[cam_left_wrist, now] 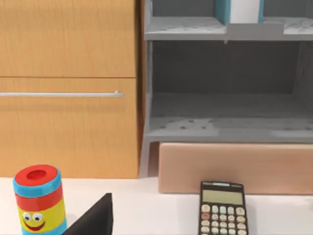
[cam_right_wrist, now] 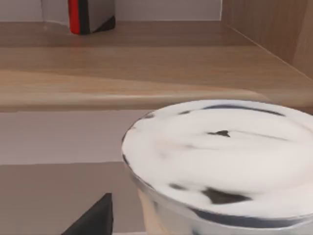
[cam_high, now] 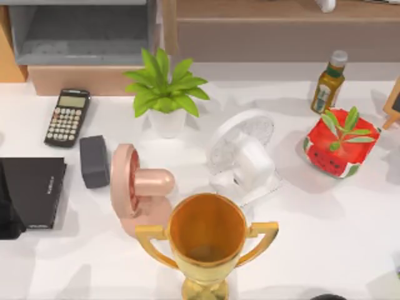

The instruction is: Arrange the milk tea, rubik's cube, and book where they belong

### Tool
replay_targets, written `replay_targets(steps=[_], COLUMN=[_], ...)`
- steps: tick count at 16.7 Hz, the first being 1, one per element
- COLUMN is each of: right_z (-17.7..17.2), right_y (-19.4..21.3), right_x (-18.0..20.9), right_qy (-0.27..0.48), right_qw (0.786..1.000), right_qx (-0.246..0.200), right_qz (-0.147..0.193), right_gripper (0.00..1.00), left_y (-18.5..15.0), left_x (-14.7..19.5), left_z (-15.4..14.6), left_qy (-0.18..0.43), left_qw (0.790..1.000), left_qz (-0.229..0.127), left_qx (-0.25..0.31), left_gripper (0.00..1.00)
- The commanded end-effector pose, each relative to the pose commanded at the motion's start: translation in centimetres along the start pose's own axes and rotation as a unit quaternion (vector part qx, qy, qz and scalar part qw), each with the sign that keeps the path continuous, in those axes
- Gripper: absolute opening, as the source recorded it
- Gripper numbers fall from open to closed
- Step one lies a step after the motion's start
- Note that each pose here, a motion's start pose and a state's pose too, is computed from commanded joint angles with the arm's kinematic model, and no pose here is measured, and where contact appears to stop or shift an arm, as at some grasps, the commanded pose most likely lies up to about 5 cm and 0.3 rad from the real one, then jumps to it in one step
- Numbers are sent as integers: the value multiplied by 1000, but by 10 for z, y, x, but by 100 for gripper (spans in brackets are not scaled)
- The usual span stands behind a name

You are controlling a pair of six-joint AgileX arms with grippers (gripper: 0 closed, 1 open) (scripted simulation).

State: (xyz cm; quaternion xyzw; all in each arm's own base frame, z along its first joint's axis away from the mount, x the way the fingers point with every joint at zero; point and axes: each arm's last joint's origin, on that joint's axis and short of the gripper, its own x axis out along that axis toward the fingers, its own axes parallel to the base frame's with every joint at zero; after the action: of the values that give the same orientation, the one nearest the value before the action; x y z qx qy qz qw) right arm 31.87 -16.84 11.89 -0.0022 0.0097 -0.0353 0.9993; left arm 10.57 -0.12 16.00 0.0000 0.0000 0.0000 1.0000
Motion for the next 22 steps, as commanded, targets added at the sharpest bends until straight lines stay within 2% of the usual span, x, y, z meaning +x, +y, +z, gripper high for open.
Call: replay_targets(steps=[7, 11, 14, 18, 22], right_z=[-1, -2, 2, 11, 28], right_y=[-3, -12, -15, 0, 39], right_x=[-1, -8, -16, -28, -45], right_qy=[11, 72, 144, 279, 411], right_qw=[1000, 997, 989, 960, 911], right_qx=[-2, -9, -13, -10, -19], right_qz=[-4, -24, -37, -28, 13], right_gripper=[100, 100, 100, 100, 100], left_y=[0, 0, 0, 0, 0], left_x=[0, 0, 0, 0, 0], left_z=[0, 0, 0, 0, 0], left_qy=[0, 0, 0, 0, 0], left_qw=[1000, 1000, 1000, 1000, 1000], left_qz=[0, 0, 0, 0, 0], left_qx=[0, 0, 0, 0, 0], left_gripper=[100, 100, 100, 100, 100])
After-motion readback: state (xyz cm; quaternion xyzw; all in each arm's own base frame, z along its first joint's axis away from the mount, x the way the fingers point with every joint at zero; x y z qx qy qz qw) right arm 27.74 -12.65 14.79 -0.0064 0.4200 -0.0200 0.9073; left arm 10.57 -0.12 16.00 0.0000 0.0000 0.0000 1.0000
